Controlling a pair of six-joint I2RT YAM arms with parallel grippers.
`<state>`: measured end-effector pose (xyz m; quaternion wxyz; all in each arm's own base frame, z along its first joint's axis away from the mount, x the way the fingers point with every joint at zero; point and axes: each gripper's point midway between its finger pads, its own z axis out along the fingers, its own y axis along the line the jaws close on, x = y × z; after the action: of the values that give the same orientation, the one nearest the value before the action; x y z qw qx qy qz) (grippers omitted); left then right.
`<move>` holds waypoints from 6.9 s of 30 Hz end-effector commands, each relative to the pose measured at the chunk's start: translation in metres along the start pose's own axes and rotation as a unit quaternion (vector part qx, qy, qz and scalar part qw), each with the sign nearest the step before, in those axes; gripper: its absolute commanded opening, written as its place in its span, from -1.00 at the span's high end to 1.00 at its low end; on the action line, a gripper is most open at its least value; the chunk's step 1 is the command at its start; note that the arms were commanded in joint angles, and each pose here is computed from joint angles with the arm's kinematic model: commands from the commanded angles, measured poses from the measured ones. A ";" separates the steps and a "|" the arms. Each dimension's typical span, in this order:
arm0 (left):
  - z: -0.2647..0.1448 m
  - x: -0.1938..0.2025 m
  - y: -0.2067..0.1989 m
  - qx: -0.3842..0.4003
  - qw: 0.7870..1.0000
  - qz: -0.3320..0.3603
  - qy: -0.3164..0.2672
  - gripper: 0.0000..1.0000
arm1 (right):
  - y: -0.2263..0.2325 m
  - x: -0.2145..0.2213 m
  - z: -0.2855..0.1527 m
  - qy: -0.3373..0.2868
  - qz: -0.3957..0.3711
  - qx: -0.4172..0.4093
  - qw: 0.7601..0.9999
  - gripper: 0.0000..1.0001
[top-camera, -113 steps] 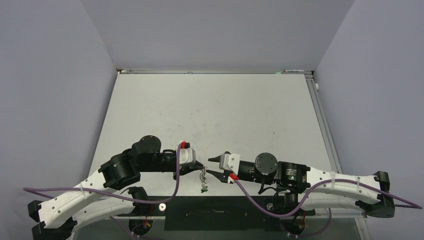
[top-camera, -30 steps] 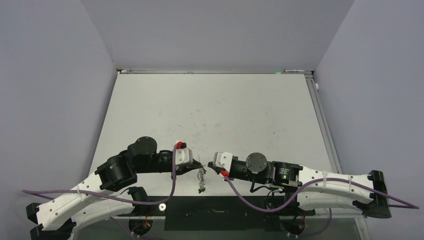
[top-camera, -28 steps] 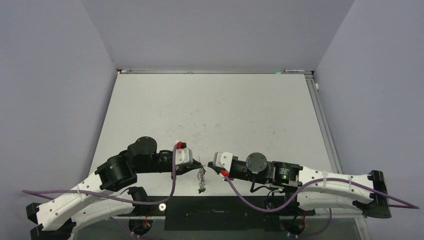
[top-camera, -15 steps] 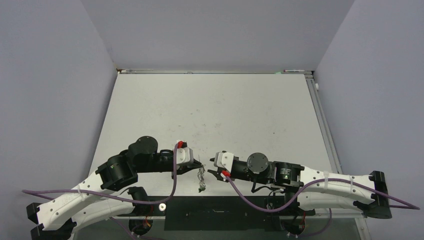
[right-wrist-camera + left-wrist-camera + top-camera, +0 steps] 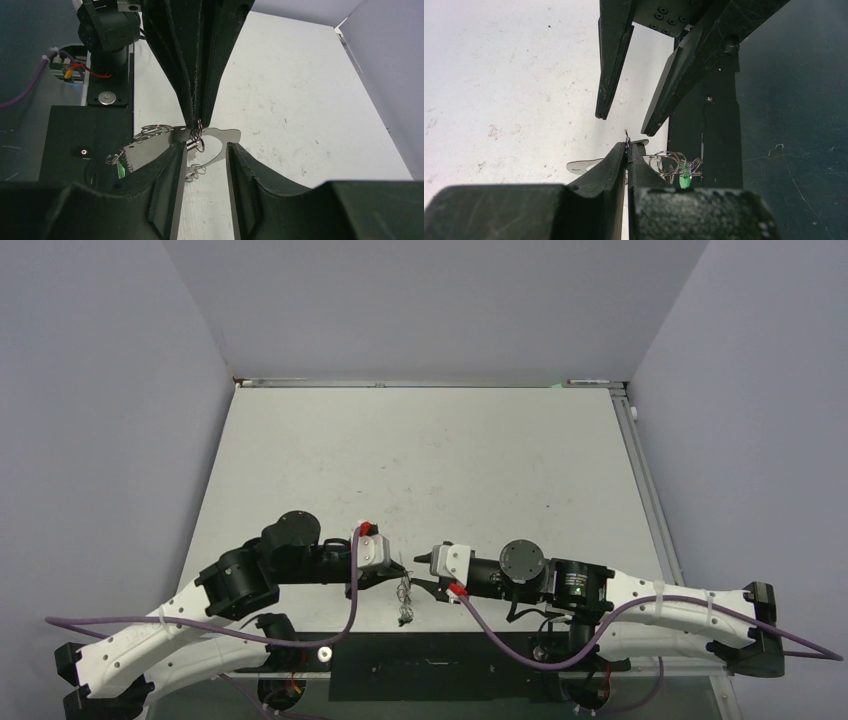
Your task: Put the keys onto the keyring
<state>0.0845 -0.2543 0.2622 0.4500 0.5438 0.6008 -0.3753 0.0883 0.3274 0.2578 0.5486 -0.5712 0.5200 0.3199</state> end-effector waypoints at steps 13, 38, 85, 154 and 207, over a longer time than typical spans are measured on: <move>-0.004 -0.026 0.000 0.004 0.999 0.016 -0.045 1.00 | -0.001 -0.028 0.004 -0.041 -0.008 -0.014 0.999 0.31; -0.004 -0.031 -0.006 0.024 0.997 0.018 -0.065 1.00 | -0.009 -0.028 0.003 -0.050 0.041 -0.095 0.993 0.51; -0.006 -0.030 -0.002 0.012 0.998 0.019 -0.063 1.00 | 0.006 -0.029 0.008 -0.047 0.061 -0.151 0.986 0.89; -0.014 -0.036 0.008 -0.017 0.996 0.014 -0.083 1.00 | -0.017 -0.045 0.011 -0.108 0.074 -0.076 0.989 0.26; -0.037 -0.047 0.015 -0.060 0.993 0.030 -0.100 0.00 | -0.020 -0.021 0.018 0.018 0.062 -0.095 0.993 0.89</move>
<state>0.0904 -0.2402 0.2838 0.4996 0.5113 0.5834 -0.3855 0.0999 0.3446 0.2479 0.4399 -0.5839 0.5487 0.4057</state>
